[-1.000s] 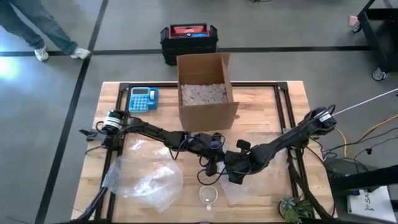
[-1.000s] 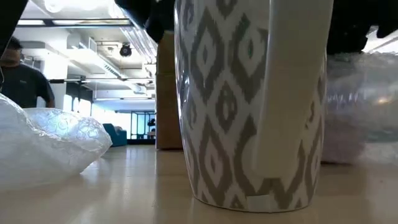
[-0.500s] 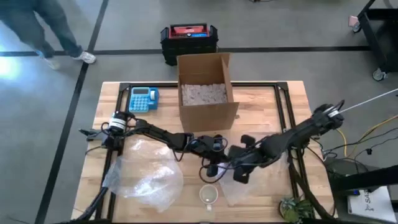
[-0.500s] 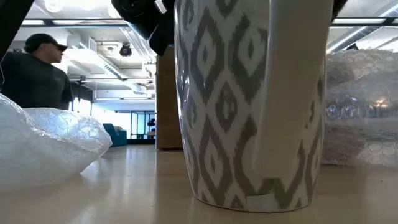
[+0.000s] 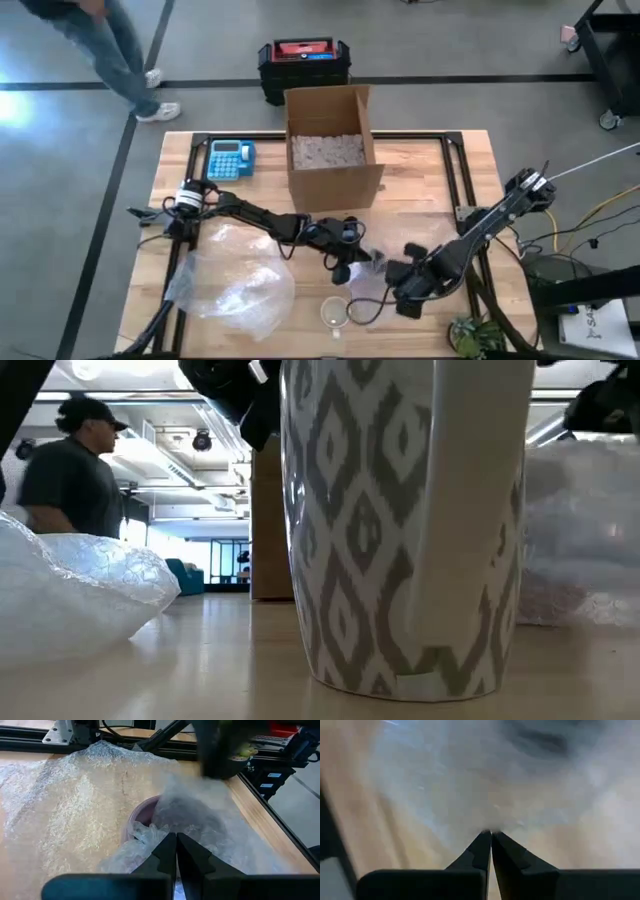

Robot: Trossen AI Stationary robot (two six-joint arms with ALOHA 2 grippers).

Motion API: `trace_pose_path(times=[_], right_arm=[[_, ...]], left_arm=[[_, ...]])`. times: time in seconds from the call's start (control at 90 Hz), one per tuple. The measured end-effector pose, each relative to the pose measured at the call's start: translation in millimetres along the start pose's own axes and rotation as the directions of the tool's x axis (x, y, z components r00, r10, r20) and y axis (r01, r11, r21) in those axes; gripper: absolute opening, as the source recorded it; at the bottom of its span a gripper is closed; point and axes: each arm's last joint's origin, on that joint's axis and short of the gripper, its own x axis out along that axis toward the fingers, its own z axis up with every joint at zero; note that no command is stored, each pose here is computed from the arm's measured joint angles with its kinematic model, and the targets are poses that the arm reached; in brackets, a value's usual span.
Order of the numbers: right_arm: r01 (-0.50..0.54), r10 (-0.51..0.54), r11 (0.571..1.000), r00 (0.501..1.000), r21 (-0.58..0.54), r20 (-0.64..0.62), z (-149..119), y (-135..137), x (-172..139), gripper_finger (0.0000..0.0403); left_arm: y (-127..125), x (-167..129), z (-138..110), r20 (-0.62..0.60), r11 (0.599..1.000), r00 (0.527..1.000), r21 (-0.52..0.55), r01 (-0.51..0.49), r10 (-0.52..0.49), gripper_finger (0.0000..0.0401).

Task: Wrap mug
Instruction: Wrap the purple mug using the right bubble wrap

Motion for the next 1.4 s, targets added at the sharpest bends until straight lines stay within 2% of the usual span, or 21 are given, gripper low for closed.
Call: trace_pose_path(times=[0.067,0.189,0.289,0.344,0.511,0.722,0.844,0.956,1.078,1.167,1.4], right_arm=[[-0.023,0.026,0.999,0.996,-0.038,0.08,9,5,-3,0.0],[0.093,-0.084,0.995,0.97,-0.032,0.23,26,-3,-15,0.0],[0.149,-0.146,0.989,0.949,0.01,0.28,36,-16,-19,0.0],[0.16,-0.162,0.987,0.951,0.027,0.263,39,-23,-15,0.0],[0.176,-0.178,0.984,0.978,0.035,0.11,38,-41,17,0.0],[0.171,-0.174,0.984,0.98,0.039,0.095,39,-41,28,0.0],[0.16,-0.164,0.986,0.981,0.049,0.106,41,-40,25,0.0],[0.151,-0.156,0.987,0.981,0.056,0.116,42,-40,24,0.0],[0.147,-0.153,0.987,0.981,0.06,0.119,43,-40,24,0.0],[0.144,-0.151,0.987,0.981,0.07,0.119,45,-39,21,0.0],[0.067,-0.073,0.996,0.993,0.063,0.097,51,-21,-24,0.0]], left_arm=[[0,0,0,-0.001,1.0,1.0,-0.002,0.0,0.0,0.0],[0,0,0,0.001,1.0,1.0,-0.004,0.0,0.0,0.0],[0,0,0,0.0,1.0,1.0,-0.007,0.0,0.0,0.0],[0,0,0,0.0,1.0,1.0,-0.007,0.0,0.0,0.0],[-1,-1,1,0.005,1.0,1.0,-0.003,0.001,-0.001,0.0],[-10,-18,17,0.002,1.0,1.0,0.015,0.022,-0.022,0.0],[-19,-24,27,0.039,0.995,0.996,0.054,0.081,-0.083,0.0],[-23,-15,21,0.069,0.993,0.992,0.066,0.098,-0.102,0.0],[-20,-2,6,0.046,0.994,0.994,0.061,0.095,-0.098,0.0],[-13,6,-3,0.036,0.998,0.998,0.045,0.048,-0.049,0.0],[-6,10,-10,0.011,1.0,1.0,0.005,0.026,-0.026,0.0]])
